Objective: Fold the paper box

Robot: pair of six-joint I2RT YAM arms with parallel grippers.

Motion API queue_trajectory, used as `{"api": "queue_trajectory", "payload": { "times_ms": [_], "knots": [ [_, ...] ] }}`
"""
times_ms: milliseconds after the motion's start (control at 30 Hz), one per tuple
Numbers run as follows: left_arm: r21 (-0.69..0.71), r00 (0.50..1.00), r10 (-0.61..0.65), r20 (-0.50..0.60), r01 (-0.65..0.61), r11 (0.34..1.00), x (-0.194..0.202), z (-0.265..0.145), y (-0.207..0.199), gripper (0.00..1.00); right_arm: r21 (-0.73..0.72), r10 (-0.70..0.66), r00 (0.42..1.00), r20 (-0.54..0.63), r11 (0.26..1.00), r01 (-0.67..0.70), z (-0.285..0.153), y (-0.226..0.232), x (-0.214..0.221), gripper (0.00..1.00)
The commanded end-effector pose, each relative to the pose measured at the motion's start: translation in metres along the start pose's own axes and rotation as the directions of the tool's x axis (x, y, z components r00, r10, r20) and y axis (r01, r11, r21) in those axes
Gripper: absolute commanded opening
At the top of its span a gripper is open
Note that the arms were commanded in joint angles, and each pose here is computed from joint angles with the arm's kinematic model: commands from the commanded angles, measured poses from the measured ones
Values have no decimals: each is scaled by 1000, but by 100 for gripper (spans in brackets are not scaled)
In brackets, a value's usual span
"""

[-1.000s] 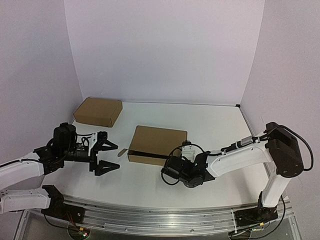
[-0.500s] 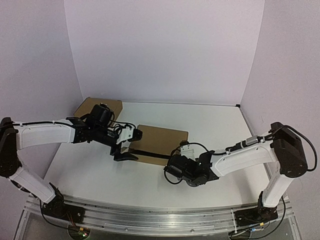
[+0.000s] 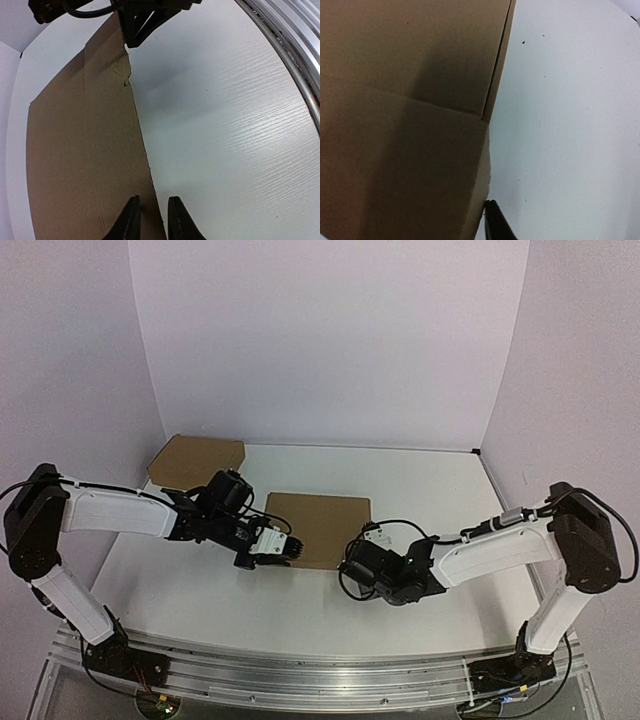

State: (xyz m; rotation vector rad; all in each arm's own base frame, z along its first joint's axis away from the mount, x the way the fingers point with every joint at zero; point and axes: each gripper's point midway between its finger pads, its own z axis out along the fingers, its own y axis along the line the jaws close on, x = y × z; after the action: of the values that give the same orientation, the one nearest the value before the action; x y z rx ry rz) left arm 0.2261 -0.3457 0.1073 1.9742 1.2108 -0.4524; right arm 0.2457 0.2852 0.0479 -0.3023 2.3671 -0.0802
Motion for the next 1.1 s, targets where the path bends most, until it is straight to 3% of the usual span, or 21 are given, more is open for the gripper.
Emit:
{"api": "queue_trajectory", "payload": {
  "times_ms": [0,167,300,400,633,833,1067],
  "knots": [
    [86,1000,-4,-26,6,996,12,8,-30,15,-178,4,999,-51,984,-13,-20,18,-3,20],
    [80,997,-3,-77,9,997,24,10,-33,9,-393,-23,988,-154,919,-40,-55,28,18,46],
    [63,995,6,-97,0,998,27,7,-29,5,-510,32,976,-215,849,-140,-86,16,28,60],
    [46,994,8,-110,-3,999,27,7,-24,4,-520,127,964,-232,822,-233,-93,1,18,67],
    [25,995,7,-103,-4,1000,22,1,-20,2,-409,388,879,-277,780,-473,-70,0,-33,69],
    [-34,999,8,-45,-9,999,1,-14,-5,0,-402,370,885,-281,793,-459,-50,28,-62,86],
    [-73,999,34,-15,-35,997,-9,-21,1,0,-376,355,888,-291,811,-447,-29,22,-71,86]
  ]
}}
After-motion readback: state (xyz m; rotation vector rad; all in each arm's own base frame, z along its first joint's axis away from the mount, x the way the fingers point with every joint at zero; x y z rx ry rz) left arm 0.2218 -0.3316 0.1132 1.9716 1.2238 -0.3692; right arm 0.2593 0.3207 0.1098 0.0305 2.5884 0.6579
